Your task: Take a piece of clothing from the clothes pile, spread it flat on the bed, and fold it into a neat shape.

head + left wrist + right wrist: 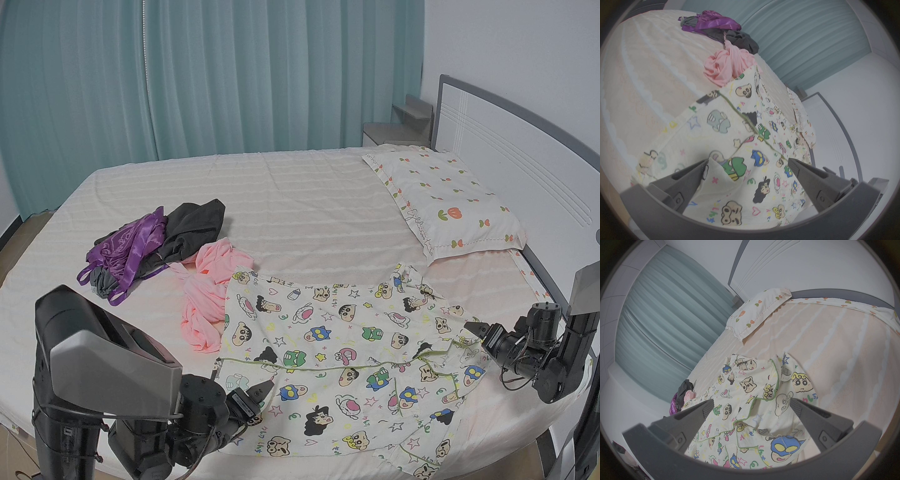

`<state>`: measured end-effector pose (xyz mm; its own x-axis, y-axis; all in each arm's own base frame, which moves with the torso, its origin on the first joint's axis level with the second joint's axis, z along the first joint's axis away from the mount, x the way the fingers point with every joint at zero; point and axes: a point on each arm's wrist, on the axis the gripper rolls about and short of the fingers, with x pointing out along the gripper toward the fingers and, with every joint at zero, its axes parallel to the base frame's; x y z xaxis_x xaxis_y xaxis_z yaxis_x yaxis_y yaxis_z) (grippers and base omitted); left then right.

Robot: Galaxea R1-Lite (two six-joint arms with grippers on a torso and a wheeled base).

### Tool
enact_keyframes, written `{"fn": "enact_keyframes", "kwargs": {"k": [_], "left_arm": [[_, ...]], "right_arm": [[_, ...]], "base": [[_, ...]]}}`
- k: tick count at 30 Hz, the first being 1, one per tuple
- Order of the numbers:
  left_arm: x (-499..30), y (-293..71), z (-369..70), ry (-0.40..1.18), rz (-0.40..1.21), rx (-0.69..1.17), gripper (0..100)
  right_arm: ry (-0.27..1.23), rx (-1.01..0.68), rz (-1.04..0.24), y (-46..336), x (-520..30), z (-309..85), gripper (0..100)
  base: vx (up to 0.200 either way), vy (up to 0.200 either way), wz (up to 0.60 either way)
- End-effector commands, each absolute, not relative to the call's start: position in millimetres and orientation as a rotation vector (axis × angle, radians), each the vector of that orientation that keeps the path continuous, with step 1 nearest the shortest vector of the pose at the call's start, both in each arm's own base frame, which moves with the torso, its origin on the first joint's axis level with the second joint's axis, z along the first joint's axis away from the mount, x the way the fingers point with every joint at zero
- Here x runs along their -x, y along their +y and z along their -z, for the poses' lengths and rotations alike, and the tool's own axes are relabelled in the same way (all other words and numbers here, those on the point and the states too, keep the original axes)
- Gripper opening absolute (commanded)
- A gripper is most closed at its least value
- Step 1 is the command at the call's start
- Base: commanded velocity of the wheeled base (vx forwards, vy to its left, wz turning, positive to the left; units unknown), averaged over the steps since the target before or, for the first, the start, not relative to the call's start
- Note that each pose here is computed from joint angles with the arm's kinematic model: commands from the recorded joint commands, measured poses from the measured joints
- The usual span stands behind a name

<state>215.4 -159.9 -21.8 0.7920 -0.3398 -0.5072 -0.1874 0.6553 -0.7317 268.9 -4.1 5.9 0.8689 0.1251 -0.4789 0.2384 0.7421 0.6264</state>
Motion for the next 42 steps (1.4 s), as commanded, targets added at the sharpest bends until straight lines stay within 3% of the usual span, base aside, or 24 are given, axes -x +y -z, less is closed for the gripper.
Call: {"fn": "enact_keyframes", "kwargs": {"k": [1, 6, 23, 29, 40, 42], "left_arm": [[-228.1, -143.2, -23.4, 0.498, 0.126, 0.971, 100], [-230.8, -129.9, -44.7, 0.413, 0.132, 0.981, 100], [-258.7, -89.6, -18.4, 0.410, -0.028, 0.892, 100], [-253.1, -85.9, -10.4, 0.505, 0.033, 0.886, 100], [-259.0, -73.3, 9.4, 0.682, 0.281, 0.803, 100], [-262.4, -74.4, 26.3, 0.706, 0.309, 0.684, 100]], "right_arm": [[0.522, -0.740, 0.064, -4.1, -269.1, -6.8, 100], [0.518, -0.740, 0.063, -4.1, -268.8, -8.0, 100], [0.510, -0.740, 0.061, -4.4, -266.8, -11.3, 100], [0.513, -0.740, 0.063, -4.4, -266.1, -11.0, 100], [0.521, -0.740, 0.064, -4.0, -265.0, -9.8, 100], [0.522, -0.740, 0.064, -4.0, -264.6, -9.6, 100]], "base": [[0.000, 0.000, 0.00], [0.000, 0.000, 0.00], [0.000, 0.000, 0.00], [0.000, 0.000, 0.00], [0.000, 0.000, 0.00], [0.000, 0.000, 0.00]]}}
